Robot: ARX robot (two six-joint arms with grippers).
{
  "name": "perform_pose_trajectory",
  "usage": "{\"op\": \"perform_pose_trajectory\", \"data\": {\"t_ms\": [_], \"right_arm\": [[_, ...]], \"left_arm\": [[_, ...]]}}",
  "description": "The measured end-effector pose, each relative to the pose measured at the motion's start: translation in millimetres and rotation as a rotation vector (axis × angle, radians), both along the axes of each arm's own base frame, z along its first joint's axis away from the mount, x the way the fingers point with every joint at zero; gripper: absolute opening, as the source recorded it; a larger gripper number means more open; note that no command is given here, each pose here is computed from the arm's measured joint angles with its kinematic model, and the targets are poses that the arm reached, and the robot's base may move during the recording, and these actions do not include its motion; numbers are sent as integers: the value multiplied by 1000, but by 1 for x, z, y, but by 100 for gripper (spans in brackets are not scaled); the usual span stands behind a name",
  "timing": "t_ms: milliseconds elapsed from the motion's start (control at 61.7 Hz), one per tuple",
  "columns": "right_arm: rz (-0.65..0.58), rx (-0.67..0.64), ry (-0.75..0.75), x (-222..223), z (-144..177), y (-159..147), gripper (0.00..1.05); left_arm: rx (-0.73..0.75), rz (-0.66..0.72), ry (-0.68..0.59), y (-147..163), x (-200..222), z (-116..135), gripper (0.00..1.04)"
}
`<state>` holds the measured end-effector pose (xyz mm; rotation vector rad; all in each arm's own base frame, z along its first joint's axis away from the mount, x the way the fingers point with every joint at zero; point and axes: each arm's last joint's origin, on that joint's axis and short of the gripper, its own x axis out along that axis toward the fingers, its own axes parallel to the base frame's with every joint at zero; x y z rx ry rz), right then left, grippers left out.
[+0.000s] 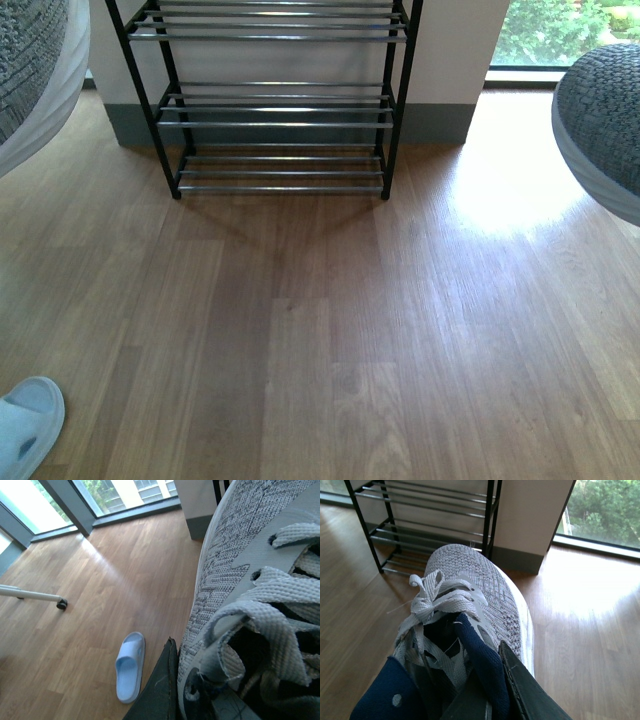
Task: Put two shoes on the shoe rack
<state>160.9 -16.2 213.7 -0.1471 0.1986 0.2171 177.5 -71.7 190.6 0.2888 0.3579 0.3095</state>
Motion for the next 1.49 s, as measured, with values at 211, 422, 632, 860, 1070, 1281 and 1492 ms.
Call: {"op": "perform_pose_trajectory", "data": {"t_ms": [211, 422, 632, 860, 1070, 1281, 1492], "right_arm": [[6, 2, 0, 0, 0, 0, 1], [15, 3, 0, 0, 0, 1, 1], [0, 0, 0, 0, 0, 0, 1], [17, 4, 0, 0, 0, 1, 1], [8, 2, 0, 0, 0, 0, 1], [-1, 0, -1, 0, 0, 0, 1], [21, 5, 3, 0, 0, 1, 1]], "left_arm": [[2, 4, -1, 0, 0, 0, 2], [5, 12, -2, 1, 0, 0, 2], [2, 3, 0, 0, 0, 0, 2], [6, 13, -2, 1, 0, 0, 2], [6, 12, -2, 1, 0, 0, 2], [1, -1, 0, 0, 0, 0, 2], [13, 29, -2, 2, 0, 0, 2]]}}
